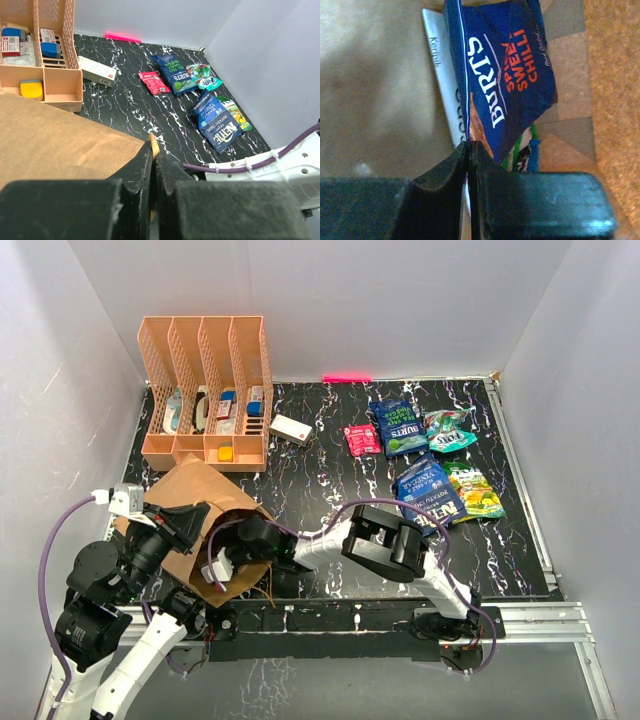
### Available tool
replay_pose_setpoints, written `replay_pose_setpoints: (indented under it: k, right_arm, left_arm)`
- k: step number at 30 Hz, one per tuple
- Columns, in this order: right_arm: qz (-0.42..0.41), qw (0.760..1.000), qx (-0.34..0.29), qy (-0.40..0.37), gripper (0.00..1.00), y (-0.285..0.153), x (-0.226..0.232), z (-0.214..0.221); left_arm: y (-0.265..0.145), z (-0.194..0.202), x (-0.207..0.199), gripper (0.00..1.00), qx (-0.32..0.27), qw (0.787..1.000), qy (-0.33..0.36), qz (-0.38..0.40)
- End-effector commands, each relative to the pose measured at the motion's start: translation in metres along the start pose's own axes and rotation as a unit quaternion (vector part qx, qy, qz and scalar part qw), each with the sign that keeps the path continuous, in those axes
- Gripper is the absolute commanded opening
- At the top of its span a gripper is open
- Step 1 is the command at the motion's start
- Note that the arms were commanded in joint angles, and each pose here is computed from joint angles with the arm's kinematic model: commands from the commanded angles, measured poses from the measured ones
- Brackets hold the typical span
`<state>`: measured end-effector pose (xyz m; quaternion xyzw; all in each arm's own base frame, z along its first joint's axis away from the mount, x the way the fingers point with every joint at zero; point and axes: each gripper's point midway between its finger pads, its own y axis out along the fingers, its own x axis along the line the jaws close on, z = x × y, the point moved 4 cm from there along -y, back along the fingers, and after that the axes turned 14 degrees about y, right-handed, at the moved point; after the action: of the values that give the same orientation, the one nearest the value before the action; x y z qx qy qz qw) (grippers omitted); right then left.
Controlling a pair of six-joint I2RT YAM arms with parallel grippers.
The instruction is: Take the snacks out of the paper bag
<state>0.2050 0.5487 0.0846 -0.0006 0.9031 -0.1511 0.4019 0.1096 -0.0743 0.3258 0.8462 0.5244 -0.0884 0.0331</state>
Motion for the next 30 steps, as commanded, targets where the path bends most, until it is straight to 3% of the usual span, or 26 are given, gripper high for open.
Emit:
replay_pose_setpoints:
  k: [1, 8, 16, 23, 30]
  right_arm:
    - [0.040, 0.998, -0.043, 0.028, 0.08, -0.029, -0.033, -0.038]
    - [0.005, 0.996, -0.038, 0.080, 0.08, -0.085, -0.017, -0.051]
    - [-0.051, 0.987, -0.020, 0.150, 0.08, -0.132, 0.035, -0.049]
    - [-0.029, 0.984, -0.033, 0.172, 0.09, -0.124, 0.039, -0.049]
    - [-0.018, 0.989, -0.029, 0.144, 0.35, -0.102, 0.040, -0.046]
  left_arm:
    - [-0.001, -0.011, 0.000, 0.00, -0.016, 1.000, 0.002, -0.004]
    - [0.003, -0.010, 0.004, 0.00, -0.012, 1.000, 0.006, -0.018]
    - [0.006, -0.010, 0.005, 0.00, -0.009, 1.000, 0.010, -0.020]
    - [0.008, -0.013, 0.001, 0.00, -0.011, 1.000, 0.005, -0.010]
    - [0.007, -0.015, -0.001, 0.00, -0.013, 1.000, -0.002, -0.004]
